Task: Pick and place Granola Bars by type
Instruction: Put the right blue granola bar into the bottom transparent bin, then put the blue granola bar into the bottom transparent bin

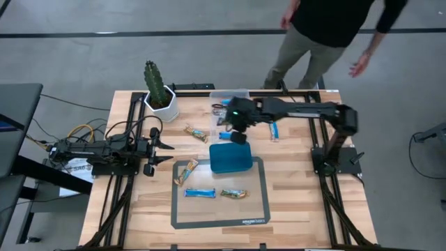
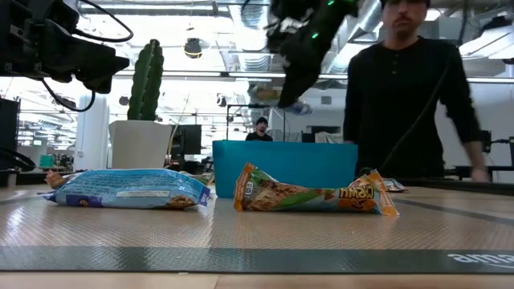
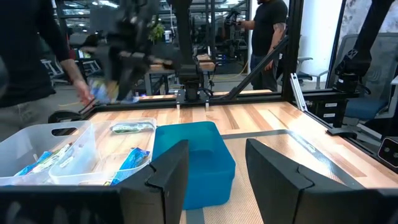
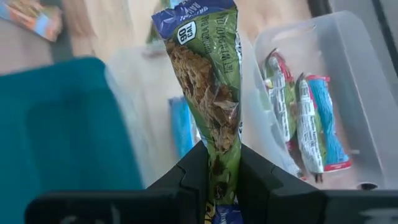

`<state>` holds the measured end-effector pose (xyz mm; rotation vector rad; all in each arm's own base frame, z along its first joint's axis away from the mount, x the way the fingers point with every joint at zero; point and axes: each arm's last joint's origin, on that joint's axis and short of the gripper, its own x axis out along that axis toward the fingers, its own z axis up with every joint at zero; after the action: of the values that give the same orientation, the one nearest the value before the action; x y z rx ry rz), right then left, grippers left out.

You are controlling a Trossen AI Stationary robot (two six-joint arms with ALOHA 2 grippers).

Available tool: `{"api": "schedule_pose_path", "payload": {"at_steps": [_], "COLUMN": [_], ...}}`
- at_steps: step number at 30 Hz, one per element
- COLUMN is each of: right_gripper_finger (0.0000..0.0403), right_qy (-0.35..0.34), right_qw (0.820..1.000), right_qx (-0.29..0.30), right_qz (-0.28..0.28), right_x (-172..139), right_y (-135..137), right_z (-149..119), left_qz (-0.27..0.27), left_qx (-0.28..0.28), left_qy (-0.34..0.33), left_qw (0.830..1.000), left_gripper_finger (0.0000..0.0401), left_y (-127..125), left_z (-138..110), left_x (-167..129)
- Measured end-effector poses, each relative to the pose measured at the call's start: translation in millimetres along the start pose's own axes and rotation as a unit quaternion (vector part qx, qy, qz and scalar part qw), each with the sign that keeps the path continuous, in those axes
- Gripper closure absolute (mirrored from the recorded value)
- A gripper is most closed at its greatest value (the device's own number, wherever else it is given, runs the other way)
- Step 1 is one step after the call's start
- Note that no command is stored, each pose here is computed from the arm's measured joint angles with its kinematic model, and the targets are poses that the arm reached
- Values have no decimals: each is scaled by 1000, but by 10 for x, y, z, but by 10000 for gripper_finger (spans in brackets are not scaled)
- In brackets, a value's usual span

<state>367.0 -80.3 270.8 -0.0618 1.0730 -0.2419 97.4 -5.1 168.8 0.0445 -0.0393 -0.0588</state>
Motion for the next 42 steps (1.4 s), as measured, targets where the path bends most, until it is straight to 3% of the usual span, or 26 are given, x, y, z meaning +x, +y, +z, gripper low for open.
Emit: {"api": "schedule_pose_path", "payload": {"at_steps": [7, 12, 21, 30, 42], "right_gripper_finger": [347, 339, 266, 197, 173], "right_qy": [93, 107, 115, 93, -3], "right_qw": [995, 994, 993, 989, 996], "right_qx": [-24, -19, 9, 104, 0], "right_qz": [24, 27, 26, 42, 91], "right_x": [431, 577, 592, 362, -120], "right_y": [-61, -96, -218, -214, 345], "right_z": [104, 98, 64, 235, 641], "left_qz": [0, 0, 0, 0, 0], "left_qx": [0, 0, 0, 0, 0], "left_qy": [0, 0, 0, 0, 0], "left_qw": [1000, 1000, 1000, 1000, 1000], "left_gripper_finger": [248, 248, 248, 248, 248], "left_y": [0, 0, 0, 0, 0], "left_z": [0, 0, 1, 1, 0], "left_x": [0, 0, 0, 0, 0]}}
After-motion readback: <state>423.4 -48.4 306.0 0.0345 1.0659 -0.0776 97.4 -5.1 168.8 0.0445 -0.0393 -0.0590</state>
